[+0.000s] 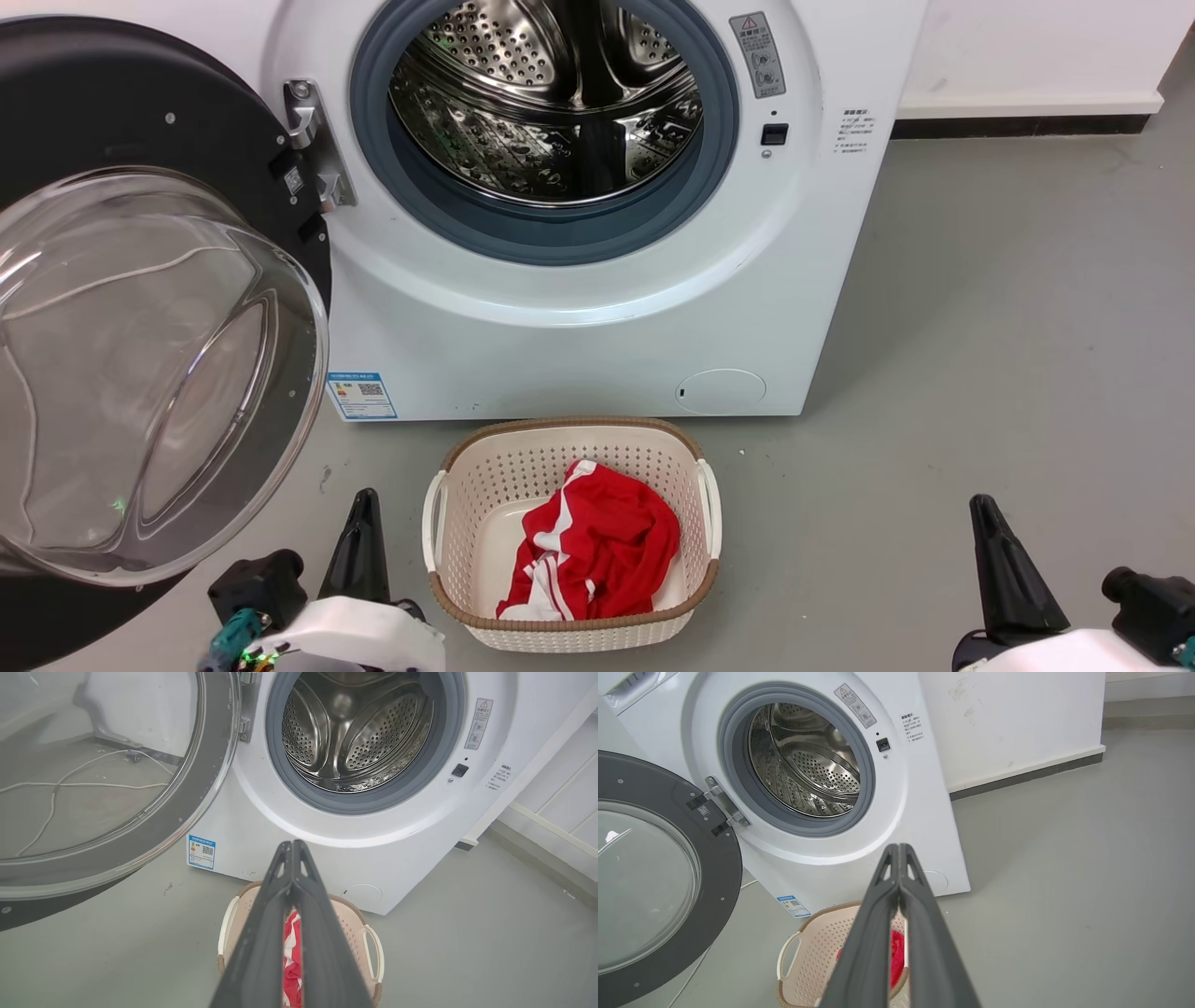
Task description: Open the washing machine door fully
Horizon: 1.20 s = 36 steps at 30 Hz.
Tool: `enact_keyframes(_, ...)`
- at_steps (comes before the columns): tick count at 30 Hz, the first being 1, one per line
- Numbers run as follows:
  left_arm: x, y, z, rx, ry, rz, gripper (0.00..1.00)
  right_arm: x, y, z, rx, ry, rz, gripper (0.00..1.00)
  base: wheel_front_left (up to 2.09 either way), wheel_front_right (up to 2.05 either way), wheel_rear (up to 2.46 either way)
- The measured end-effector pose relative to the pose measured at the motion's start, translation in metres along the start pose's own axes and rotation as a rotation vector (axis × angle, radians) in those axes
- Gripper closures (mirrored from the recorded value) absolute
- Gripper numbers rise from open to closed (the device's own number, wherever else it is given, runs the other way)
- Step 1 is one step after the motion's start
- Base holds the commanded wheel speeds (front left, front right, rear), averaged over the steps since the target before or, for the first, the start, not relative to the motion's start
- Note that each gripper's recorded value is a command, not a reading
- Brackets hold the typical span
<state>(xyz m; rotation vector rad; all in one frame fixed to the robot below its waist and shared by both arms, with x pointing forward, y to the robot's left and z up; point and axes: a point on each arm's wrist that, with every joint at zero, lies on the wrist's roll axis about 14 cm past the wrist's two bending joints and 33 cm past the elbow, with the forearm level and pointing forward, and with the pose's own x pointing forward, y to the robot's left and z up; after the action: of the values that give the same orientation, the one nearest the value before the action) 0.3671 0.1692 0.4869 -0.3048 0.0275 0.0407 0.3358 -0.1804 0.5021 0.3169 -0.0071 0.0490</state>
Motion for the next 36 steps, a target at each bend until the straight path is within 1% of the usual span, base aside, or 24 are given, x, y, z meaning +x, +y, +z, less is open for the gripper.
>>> enact_keyframes(15, 0.005, 0.010, -0.002, -0.258, 0.042, 0.035, 1.00, 0.010, -0.006, 0.000, 0.258, -0.001, -0.027, 1.00, 0.00, 0.00, 0.00)
enact_keyframes(36, 0.010, 0.016, -0.001, -0.558, 0.070, 0.046, 1.00, 0.022, -0.012, 0.001, 0.550, -0.001, -0.050, 1.00, 0.00, 0.00, 0.00)
